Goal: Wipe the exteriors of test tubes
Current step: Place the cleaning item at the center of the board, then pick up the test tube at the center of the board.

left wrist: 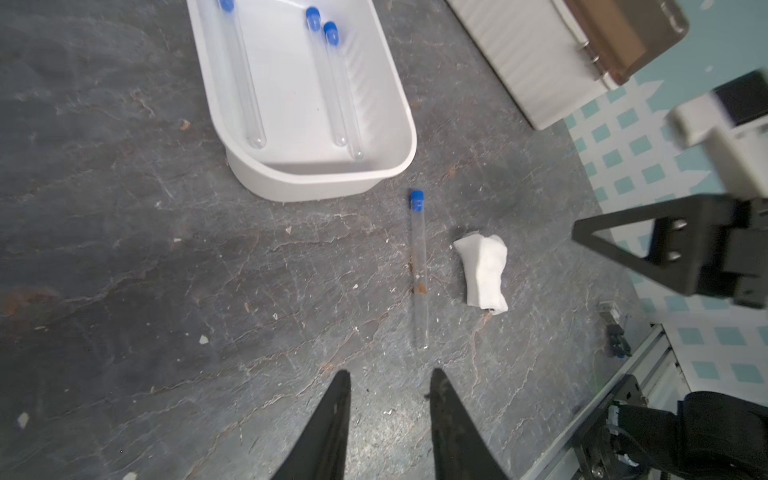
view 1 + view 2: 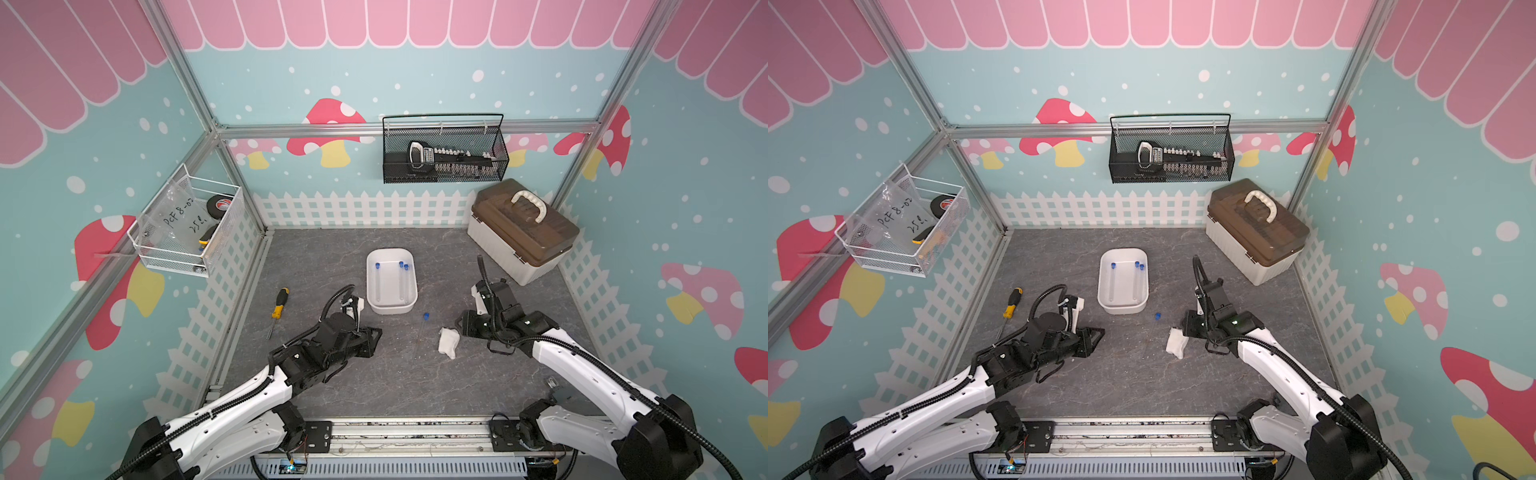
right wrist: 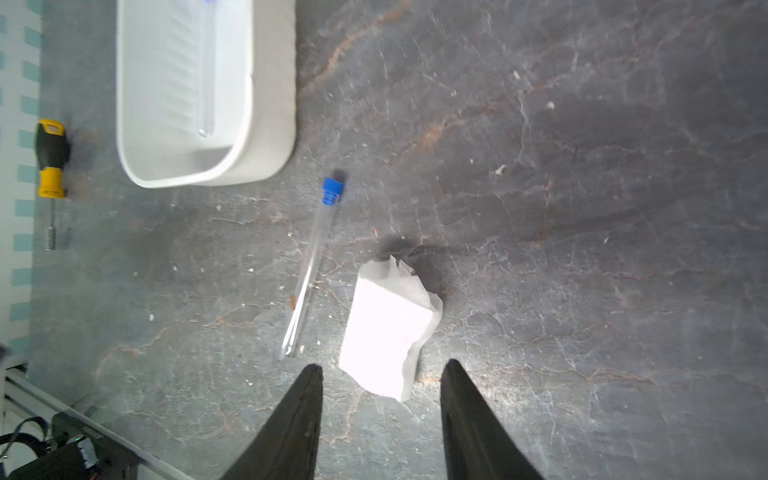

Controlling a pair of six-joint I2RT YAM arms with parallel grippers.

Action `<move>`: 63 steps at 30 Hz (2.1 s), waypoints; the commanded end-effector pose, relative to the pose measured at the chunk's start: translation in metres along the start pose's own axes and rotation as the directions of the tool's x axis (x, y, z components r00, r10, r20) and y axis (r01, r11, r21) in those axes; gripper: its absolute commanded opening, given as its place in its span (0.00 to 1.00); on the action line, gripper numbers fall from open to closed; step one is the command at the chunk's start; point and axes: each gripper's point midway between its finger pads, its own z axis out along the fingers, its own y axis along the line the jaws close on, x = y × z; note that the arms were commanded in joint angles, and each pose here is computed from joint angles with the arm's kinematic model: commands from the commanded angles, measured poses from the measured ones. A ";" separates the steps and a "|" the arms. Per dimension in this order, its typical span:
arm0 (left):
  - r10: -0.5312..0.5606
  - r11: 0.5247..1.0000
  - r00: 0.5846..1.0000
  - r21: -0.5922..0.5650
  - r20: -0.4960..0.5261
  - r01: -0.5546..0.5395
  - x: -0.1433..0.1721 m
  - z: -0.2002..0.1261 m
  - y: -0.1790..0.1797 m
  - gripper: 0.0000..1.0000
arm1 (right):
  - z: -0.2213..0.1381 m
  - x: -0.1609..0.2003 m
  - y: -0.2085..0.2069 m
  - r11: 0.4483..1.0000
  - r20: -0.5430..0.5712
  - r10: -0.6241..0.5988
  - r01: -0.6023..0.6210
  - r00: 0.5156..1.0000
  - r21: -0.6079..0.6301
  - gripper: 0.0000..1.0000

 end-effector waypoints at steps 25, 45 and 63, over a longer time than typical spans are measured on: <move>-0.037 0.999 0.999 0.028 -0.003 0.037 0.044 0.000 0.005 0.34 | 0.128 0.006 0.047 0.994 -0.087 0.013 -0.003 0.996 0.113 0.32; 0.003 0.999 1.000 0.052 0.005 -0.004 0.051 -0.002 0.009 0.34 | 0.154 0.022 0.031 0.956 -0.196 0.029 0.029 0.980 0.290 0.23; 0.005 0.994 1.000 0.106 -0.004 -0.004 0.051 -0.003 -0.002 0.35 | 0.144 0.022 0.041 0.976 -0.151 0.072 -0.038 0.986 0.216 0.08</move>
